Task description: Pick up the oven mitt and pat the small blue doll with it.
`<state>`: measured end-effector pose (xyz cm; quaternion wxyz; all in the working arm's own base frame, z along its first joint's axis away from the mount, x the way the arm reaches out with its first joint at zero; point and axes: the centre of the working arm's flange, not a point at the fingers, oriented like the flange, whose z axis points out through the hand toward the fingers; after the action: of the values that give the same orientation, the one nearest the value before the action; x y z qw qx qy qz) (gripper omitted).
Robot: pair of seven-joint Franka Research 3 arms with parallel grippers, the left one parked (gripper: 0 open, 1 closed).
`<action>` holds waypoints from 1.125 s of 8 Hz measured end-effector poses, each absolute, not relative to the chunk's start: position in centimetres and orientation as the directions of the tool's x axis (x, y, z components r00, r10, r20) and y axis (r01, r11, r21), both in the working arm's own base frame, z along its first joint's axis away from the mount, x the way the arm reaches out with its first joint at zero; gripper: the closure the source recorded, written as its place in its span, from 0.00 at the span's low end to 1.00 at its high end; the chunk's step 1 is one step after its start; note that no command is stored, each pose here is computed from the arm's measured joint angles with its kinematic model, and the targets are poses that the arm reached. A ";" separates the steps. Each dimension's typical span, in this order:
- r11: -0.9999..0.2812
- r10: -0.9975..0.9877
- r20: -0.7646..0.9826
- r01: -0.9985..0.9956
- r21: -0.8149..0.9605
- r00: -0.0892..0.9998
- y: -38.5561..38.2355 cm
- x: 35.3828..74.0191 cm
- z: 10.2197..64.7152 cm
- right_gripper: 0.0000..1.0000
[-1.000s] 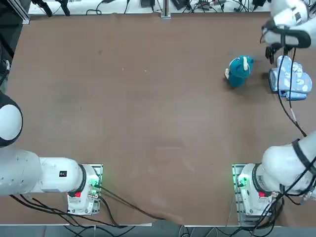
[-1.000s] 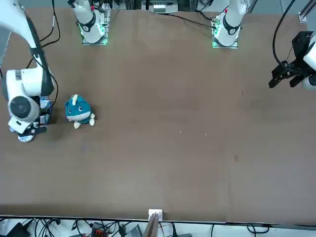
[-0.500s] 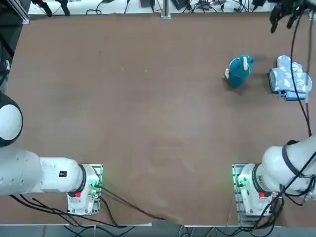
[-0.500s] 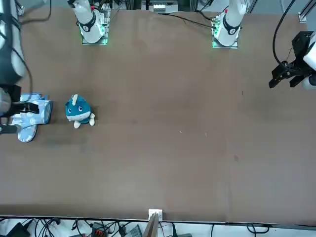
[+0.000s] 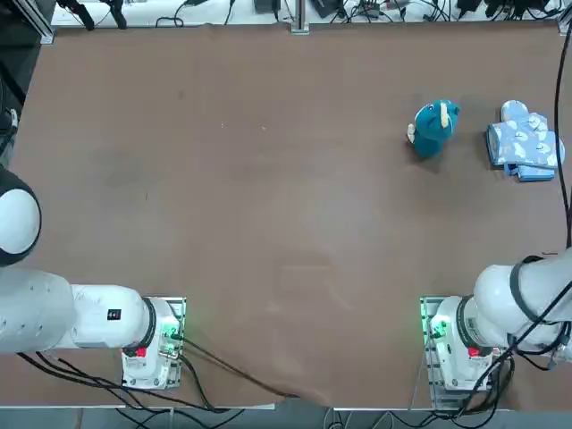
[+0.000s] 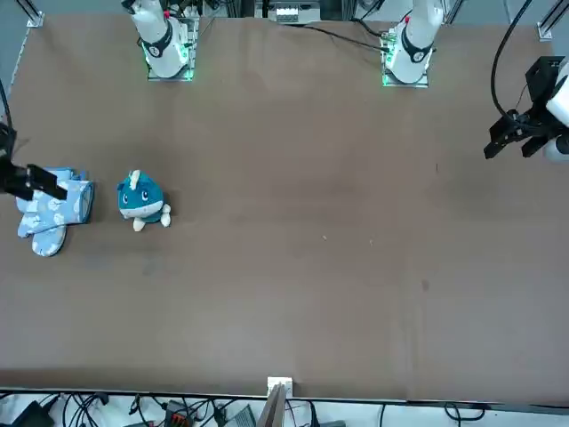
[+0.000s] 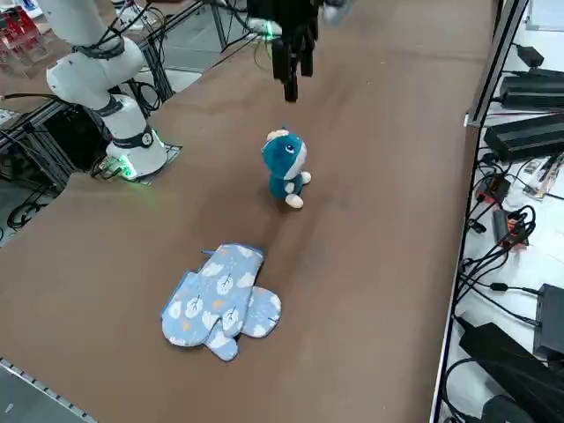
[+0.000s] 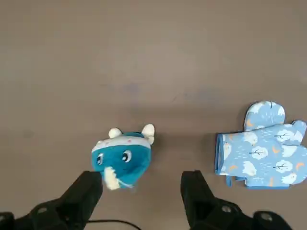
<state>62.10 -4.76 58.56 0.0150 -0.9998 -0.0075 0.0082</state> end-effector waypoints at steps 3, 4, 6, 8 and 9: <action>-0.997 0.072 -0.011 0.072 0.017 0.997 0.6 60.1 60.6 0.00; -0.997 0.079 -0.022 0.079 0.016 0.997 1.6 59.3 60.4 0.00; -0.997 0.074 -0.033 0.074 0.003 0.997 2.2 57.9 60.2 0.00; -0.996 0.084 -0.013 0.084 -0.004 0.996 2.6 56.3 60.2 0.00; -0.996 0.085 -0.007 0.085 -0.010 0.996 2.5 55.4 60.3 0.00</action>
<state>55.43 2.46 60.25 0.0049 -0.9991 -0.0424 0.0039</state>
